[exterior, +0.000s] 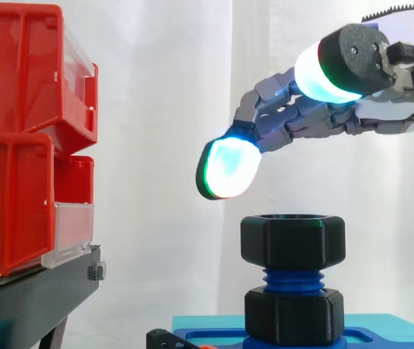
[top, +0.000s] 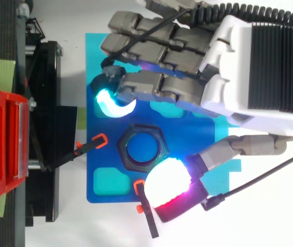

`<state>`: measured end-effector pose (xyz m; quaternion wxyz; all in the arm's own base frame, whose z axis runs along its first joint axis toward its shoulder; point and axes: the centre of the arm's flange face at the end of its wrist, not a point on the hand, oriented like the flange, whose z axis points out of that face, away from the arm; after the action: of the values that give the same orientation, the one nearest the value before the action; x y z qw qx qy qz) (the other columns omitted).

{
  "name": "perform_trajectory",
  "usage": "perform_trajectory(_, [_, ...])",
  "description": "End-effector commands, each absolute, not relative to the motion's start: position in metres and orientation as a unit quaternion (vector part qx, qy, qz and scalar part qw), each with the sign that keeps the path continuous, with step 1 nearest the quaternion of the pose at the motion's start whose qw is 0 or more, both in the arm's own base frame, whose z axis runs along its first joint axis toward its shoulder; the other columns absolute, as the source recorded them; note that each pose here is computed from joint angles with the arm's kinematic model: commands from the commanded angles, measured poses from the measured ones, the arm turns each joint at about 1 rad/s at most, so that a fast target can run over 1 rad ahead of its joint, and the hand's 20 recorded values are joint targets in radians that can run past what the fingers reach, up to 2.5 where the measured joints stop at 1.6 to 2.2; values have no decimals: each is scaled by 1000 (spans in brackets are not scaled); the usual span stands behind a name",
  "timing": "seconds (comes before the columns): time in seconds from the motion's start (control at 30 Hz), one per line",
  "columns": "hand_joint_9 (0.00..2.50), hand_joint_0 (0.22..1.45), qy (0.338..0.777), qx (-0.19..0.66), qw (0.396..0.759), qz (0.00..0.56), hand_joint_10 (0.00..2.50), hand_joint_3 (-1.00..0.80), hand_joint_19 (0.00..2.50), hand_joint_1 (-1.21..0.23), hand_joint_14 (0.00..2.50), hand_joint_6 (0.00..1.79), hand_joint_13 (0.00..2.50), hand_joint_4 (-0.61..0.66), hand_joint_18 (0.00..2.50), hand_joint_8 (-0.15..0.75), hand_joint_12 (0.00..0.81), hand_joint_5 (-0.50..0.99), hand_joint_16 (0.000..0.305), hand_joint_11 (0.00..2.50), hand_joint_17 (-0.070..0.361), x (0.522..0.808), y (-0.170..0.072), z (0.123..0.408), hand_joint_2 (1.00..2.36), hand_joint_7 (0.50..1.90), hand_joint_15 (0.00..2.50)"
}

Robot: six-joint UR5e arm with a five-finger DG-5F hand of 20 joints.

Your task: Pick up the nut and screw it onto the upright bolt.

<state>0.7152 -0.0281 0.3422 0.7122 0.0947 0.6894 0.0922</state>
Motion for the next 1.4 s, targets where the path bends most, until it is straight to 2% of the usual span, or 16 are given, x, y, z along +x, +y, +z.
perform_trajectory(0.0, [274,468,685,93,717,95,0,-500,0,-165,0,502,66,248,0,262,336,-186,42,0,93,717,-23,343,1000,715,0])
perform_trajectory(0.2, [232,461,683,90,718,100,0,-500,0,-136,0,502,31,233,0,252,341,-191,44,0,98,718,-16,344,1000,678,0])
perform_trajectory(0.57, [222,463,692,90,709,99,0,-500,0,-127,0,502,22,225,0,250,342,-191,44,0,99,715,-17,340,1000,692,0])
perform_trajectory(1.17, [277,476,706,87,696,98,0,-500,0,-150,0,503,53,267,0,275,332,-166,41,0,91,712,-16,336,1000,923,0])
perform_trajectory(1.37, [353,485,705,86,697,97,0,-500,0,-199,0,504,117,292,0,289,321,-147,38,0,85,712,-16,337,1000,1016,0])
